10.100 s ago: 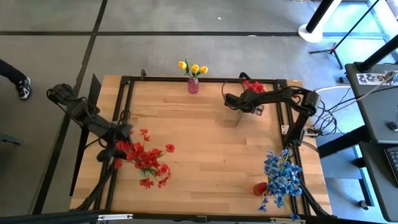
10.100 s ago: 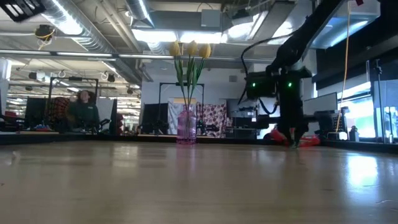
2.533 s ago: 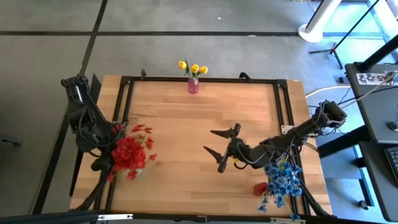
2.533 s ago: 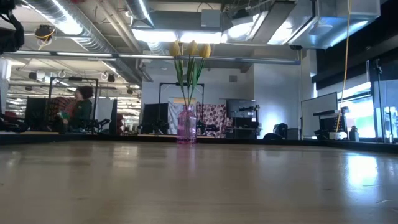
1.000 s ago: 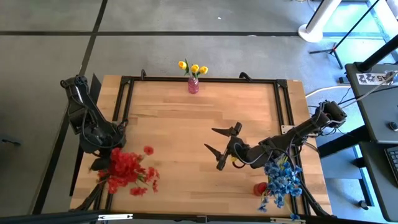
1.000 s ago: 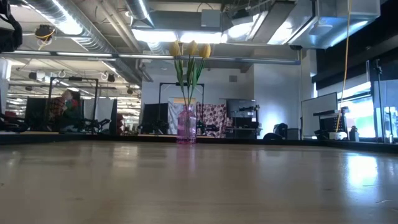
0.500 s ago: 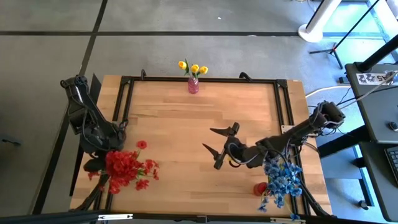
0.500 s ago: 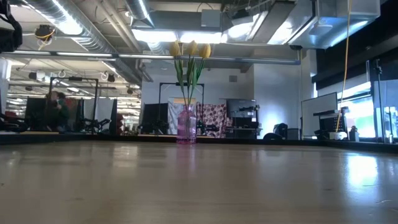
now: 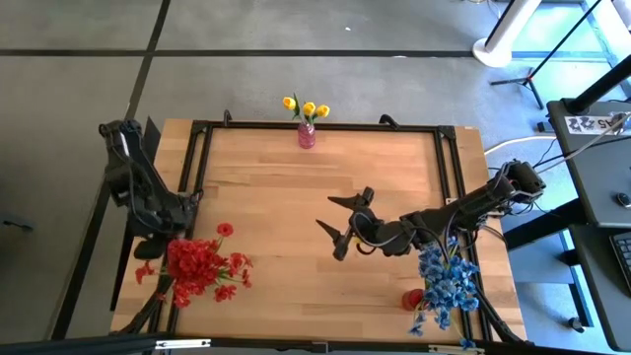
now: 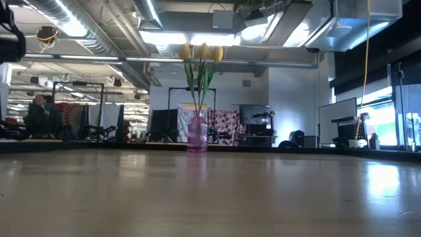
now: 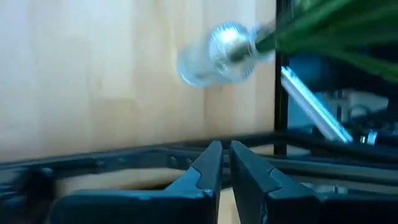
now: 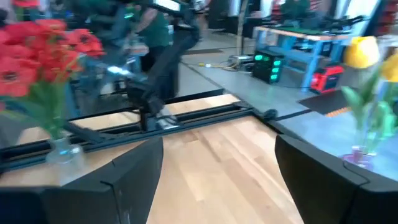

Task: Sort flowers into vase by color
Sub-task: Return to Home Position

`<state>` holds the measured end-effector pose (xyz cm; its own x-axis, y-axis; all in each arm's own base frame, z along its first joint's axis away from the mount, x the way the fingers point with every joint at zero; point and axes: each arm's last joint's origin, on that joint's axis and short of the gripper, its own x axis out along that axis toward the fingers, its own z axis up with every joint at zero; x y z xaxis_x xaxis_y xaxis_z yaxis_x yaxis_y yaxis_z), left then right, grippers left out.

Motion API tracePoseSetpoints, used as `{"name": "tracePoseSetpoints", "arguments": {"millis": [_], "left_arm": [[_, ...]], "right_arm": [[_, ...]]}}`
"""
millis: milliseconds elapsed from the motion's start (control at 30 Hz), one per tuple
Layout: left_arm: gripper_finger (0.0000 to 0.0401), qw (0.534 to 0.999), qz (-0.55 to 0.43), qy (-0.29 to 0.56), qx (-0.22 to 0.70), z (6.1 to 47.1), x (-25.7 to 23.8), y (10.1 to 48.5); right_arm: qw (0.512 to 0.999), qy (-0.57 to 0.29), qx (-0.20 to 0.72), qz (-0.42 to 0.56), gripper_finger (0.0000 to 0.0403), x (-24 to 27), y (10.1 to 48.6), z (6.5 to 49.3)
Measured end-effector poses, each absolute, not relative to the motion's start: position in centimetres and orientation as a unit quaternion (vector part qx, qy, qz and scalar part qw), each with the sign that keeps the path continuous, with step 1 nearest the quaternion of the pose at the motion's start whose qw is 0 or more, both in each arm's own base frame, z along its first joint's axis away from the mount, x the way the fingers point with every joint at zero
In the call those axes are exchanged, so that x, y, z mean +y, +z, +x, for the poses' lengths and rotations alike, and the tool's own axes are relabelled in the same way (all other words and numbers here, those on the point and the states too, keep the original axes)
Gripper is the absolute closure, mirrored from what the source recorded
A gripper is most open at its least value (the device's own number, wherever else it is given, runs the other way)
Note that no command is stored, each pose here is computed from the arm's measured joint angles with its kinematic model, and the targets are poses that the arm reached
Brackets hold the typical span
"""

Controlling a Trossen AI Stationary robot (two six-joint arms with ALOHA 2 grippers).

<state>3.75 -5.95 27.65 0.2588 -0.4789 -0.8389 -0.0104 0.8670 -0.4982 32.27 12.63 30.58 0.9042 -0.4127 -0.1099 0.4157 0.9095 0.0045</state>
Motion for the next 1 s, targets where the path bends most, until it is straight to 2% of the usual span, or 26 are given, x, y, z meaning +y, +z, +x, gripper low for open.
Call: {"name": "tracePoseSetpoints", "arguments": {"millis": [100, 233, 400, 533, 667, 833, 1000], "left_arm": [[0.0377, 0.794, -0.214, -0.129, 0.554, 3.1, -4.4, 28.1], [0.0384, 0.861, -0.209, -0.036, 0.463, 3.1, -2.8, 27.6], [0.0396, 0.902, -0.173, 0.005, 0.395, 4.4, -3.8, 25.5], [0.0399, 0.910, -0.174, 0.019, 0.375, 5.2, -4.0, 24.5], [0.0399, 0.914, -0.252, 0.076, 0.309, 6.3, -3.8, 25.3], [0.0399, 0.933, -0.253, 0.097, 0.235, 8.3, -3.9, 26.0], [0.0399, 0.948, -0.243, 0.126, 0.166, 11.5, -3.7, 24.7]], "right_arm": [[0.979, -0.197, 0.056, 0.010, 0.0095, 12.8, 30.6, 32.3], [0.978, -0.200, 0.054, 0.000, 0.0095, 12.8, 30.7, 32.3], [0.987, -0.145, 0.065, -0.004, 0.0095, 12.4, 30.3, 32.9], [0.994, -0.082, 0.074, 0.003, 0.0095, 11.7, 28.7, 34.8], [0.998, -0.025, 0.058, 0.006, 0.0095, 10.7, 26.8, 37.1], [1.000, 0.028, 0.000, -0.007, 0.0098, 8.3, 27.2, 38.4], [0.997, 0.015, -0.050, -0.061, 0.0145, 5.8, 27.6, 36.9]]}}
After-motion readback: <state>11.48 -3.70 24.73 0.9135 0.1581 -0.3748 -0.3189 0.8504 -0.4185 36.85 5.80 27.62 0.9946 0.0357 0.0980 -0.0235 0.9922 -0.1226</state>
